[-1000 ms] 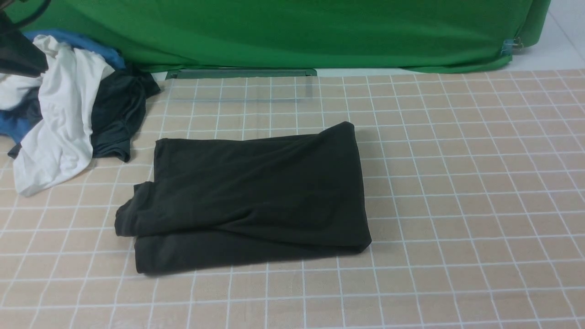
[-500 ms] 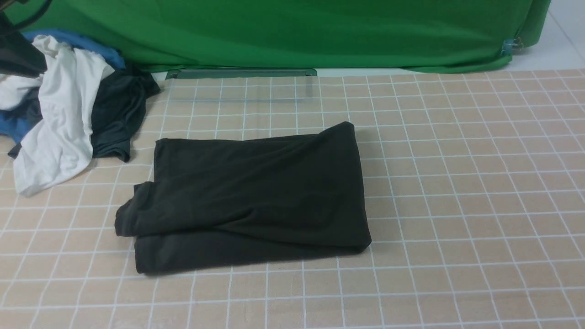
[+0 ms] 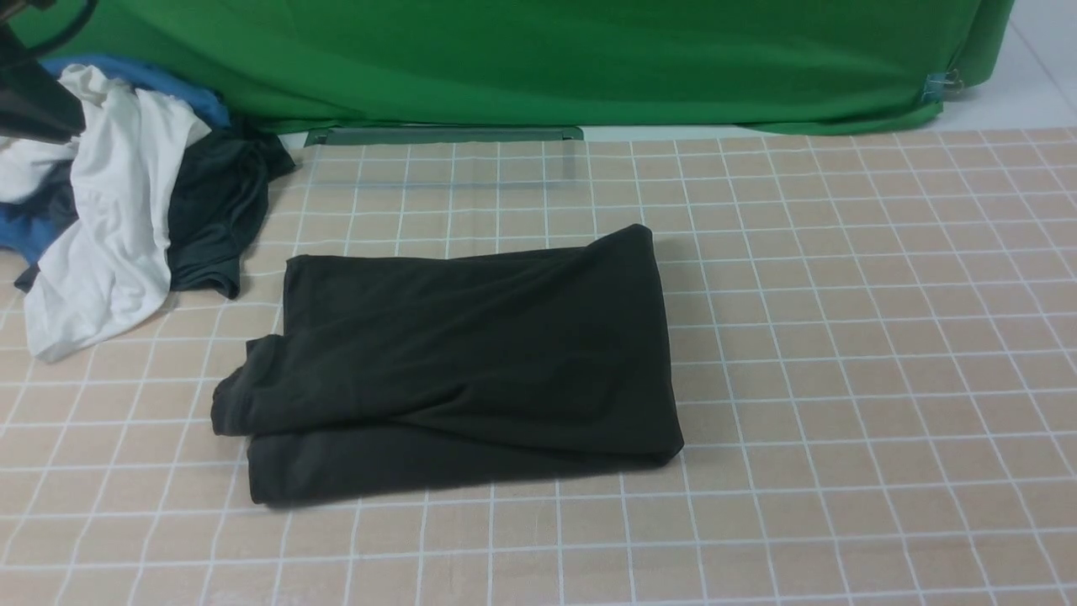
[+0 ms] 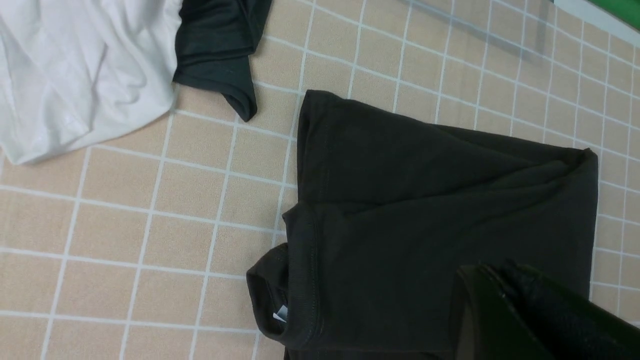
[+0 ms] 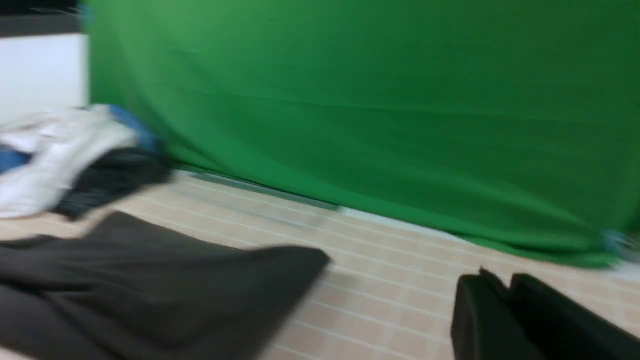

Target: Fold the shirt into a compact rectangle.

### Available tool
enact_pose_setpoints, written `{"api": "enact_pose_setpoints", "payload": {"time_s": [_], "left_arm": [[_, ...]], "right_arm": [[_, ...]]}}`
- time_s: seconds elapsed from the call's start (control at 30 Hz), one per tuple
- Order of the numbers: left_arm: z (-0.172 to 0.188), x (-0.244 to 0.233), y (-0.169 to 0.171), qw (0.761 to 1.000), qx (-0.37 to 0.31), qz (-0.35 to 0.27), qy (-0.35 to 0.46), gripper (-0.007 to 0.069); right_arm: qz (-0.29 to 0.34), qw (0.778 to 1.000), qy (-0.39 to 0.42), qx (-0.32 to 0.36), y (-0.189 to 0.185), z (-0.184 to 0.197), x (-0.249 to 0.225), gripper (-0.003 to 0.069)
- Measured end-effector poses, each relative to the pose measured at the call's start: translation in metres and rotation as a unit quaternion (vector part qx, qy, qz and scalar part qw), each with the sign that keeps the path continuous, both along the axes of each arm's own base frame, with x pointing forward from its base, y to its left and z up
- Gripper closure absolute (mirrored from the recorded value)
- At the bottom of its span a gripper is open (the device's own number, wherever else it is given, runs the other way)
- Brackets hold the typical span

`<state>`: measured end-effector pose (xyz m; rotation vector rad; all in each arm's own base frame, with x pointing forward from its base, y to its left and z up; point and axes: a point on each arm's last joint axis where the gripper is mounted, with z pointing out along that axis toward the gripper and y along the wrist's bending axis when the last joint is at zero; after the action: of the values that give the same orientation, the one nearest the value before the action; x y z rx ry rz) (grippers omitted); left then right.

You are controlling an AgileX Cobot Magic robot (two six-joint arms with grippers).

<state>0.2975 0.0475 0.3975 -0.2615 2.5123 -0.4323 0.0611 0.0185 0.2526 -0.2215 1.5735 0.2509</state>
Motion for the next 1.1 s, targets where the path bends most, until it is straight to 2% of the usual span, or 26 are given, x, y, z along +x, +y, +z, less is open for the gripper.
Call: {"api": "enact_pose_setpoints", "payload": {"time_s": [0.1, 0.23, 0.53, 0.7, 0.97, 1.1], "left_arm": [[0.000, 0.000, 0.000, 1.000, 0.010, -0.013, -0.004, 0.0609], [0.000, 0.000, 0.000, 1.000, 0.013, -0.018, -0.005, 0.0608], [0.004, -0.005, 0.000, 1.000, 0.022, -0.017, -0.011, 0.0606], [0.013, -0.026, -0.007, 0.999, 0.023, -0.019, -0.029, 0.0596], [-0.018, -0.101, -0.039, 0.997, -0.015, -0.072, -0.037, 0.0591], [-0.046, -0.153, -0.064, 0.986, -0.046, -0.109, -0.118, 0.0593]], "right_arm": [[-0.054, 0.998, 0.012, -0.003, -0.008, -0.028, -0.002, 0.0559], [-0.093, 0.995, 0.039, -0.009, -0.012, -0.055, -0.002, 0.0552], [-0.114, 0.991, 0.063, -0.013, -0.015, -0.062, -0.005, 0.0535], [-0.116, 0.991, 0.063, -0.012, -0.016, -0.062, -0.005, 0.0530], [-0.115, 0.991, 0.064, -0.012, -0.016, -0.062, -0.005, 0.0513], [-0.115, 0.991, 0.064, -0.012, -0.016, -0.062, -0.005, 0.0505]]}}
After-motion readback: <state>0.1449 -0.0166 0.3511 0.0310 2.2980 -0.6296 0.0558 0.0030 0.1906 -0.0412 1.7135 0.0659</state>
